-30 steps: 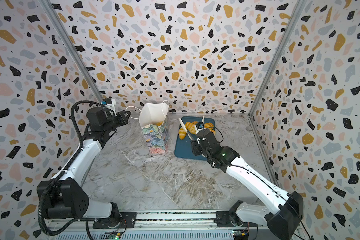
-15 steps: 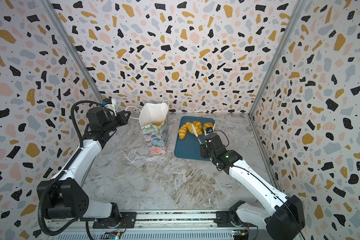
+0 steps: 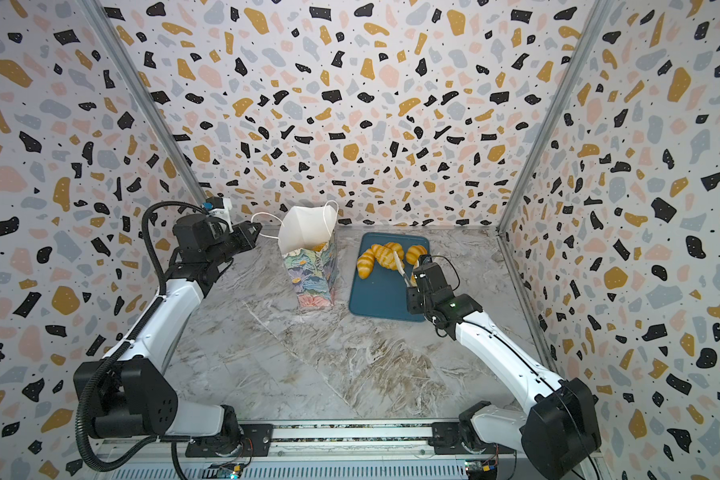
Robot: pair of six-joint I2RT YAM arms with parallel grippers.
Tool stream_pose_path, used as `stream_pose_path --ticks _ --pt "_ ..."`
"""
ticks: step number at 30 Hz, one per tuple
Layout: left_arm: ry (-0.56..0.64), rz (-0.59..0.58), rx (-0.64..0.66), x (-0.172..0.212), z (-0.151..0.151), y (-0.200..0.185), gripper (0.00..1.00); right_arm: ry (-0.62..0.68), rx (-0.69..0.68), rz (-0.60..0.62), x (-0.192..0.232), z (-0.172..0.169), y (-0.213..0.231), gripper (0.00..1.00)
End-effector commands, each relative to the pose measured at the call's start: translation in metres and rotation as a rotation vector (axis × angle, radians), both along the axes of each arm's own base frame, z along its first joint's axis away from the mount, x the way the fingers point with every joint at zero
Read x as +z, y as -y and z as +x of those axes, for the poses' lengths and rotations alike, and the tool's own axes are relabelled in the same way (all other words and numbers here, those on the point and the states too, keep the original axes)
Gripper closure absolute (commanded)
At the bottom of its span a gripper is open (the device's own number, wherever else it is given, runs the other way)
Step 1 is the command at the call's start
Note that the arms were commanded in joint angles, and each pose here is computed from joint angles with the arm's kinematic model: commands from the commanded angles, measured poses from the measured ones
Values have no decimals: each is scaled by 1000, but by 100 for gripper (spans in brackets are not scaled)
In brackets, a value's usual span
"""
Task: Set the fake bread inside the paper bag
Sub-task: 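Lower the open tongs around the braided cheese bun with the right gripper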
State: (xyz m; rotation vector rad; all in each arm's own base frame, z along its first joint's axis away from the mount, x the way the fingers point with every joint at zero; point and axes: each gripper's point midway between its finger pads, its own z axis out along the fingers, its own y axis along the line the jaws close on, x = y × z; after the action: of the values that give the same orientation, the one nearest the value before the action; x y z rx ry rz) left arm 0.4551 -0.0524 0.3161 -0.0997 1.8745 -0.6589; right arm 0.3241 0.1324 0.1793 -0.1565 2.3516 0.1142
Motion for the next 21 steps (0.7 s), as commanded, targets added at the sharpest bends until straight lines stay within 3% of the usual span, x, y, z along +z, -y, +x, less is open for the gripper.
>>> stream_pose_path --ticks 1,21 --pt "39 17 -4 9 0 1 100 10 -21 18 4 1 4 40" --pt "38 29 4 10 -1 -1 100 -109 -46 13 -40 8 19 40"
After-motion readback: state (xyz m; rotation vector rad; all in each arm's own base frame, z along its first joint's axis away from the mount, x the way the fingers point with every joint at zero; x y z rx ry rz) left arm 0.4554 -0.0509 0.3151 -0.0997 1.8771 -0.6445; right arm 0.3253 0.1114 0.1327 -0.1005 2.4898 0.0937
